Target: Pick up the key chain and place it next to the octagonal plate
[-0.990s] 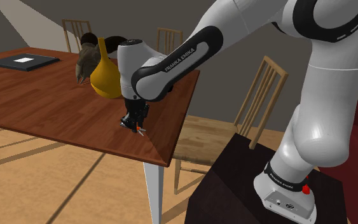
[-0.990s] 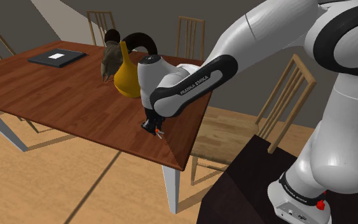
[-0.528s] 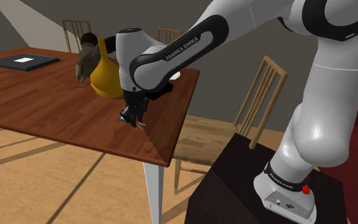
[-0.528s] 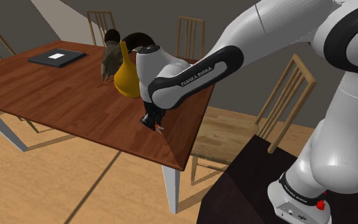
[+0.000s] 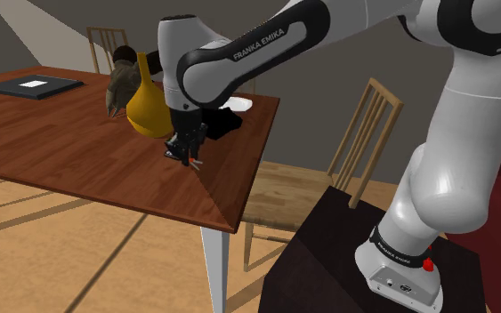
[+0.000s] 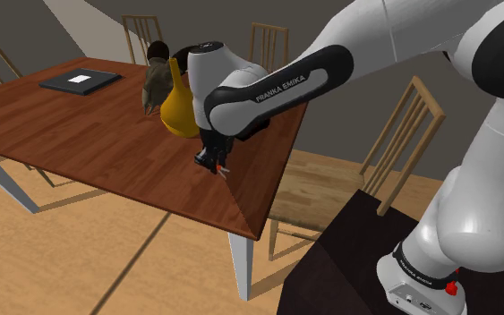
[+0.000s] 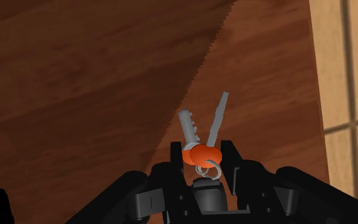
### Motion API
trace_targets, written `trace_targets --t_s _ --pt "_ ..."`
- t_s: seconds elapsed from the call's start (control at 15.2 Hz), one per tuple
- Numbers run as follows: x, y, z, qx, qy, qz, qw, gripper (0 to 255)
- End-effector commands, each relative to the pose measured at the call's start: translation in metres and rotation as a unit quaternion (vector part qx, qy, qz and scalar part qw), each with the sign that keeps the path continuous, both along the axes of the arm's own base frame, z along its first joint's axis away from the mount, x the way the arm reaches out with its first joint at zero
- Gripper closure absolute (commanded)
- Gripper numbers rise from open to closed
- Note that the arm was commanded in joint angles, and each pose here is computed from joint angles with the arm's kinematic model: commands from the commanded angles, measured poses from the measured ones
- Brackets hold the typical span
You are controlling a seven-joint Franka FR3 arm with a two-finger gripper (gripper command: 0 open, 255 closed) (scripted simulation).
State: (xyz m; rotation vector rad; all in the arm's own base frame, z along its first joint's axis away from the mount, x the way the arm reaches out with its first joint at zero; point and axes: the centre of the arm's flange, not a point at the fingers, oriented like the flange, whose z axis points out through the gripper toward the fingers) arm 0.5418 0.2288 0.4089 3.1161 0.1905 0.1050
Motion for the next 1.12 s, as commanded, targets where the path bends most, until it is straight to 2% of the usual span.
trace_targets --t_s 0.0,0.13,1.06 --pt "0.0 0.0 0.01 0.0 0.0 0.0 1.0 255" --pt "0.0 0.0 0.019 0.0 0.0 0.0 1.0 255" --pt "0.032 -0.182 0.02 0.0 0.0 0.0 1.0 255"
